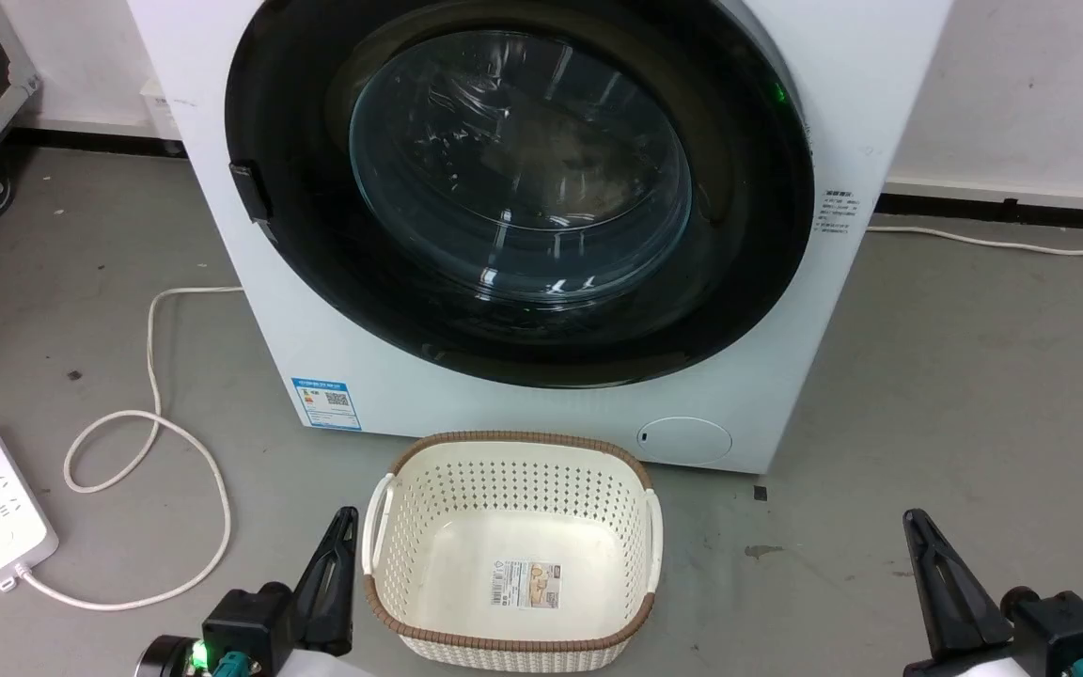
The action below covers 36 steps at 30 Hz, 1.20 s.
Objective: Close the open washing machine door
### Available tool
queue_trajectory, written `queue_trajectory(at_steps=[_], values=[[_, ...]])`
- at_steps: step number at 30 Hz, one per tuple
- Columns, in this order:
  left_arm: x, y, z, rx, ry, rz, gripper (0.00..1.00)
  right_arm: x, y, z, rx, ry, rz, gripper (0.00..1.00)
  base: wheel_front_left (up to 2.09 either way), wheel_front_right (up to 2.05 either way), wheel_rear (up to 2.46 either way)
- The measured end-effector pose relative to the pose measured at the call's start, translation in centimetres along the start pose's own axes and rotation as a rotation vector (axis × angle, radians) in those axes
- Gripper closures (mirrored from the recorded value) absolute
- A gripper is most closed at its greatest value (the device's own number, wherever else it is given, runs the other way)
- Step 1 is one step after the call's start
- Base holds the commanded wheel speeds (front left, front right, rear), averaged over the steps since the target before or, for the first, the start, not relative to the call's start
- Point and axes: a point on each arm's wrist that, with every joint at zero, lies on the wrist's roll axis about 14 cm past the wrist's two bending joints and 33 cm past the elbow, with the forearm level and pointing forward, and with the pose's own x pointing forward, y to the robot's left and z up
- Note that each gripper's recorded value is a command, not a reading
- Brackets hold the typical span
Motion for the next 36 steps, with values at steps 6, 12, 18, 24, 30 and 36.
queue_trajectory(at_steps=[6,12,18,24,30,36], values=[[0.10,0.06,0.06,0.004,0.003,0.005,1.00,0.04,0.06,-0.02,0.000,0.006,0.002,1.00,0.00,0.00,0.00],[0.23,0.08,0.12,0.013,0.008,0.007,1.00,0.08,0.11,-0.08,0.000,0.015,0.003,1.00,0.00,0.00,0.00],[0.34,0.13,0.12,0.018,0.016,0.010,1.00,0.17,0.13,-0.02,0.000,0.021,0.003,1.00,0.00,0.00,0.00],[0.45,0.10,0.16,0.024,0.022,0.011,1.00,0.26,0.13,0.03,0.000,0.025,0.003,1.00,0.00,0.00,0.00],[0.54,0.19,0.14,0.033,0.031,0.016,1.00,0.40,0.18,0.15,-0.001,0.028,0.005,1.00,0.00,0.00,0.00],[0.67,0.26,0.24,0.036,0.033,0.021,1.00,0.40,0.22,0.06,-0.001,0.038,0.006,1.00,0.00,0.00,0.00]])
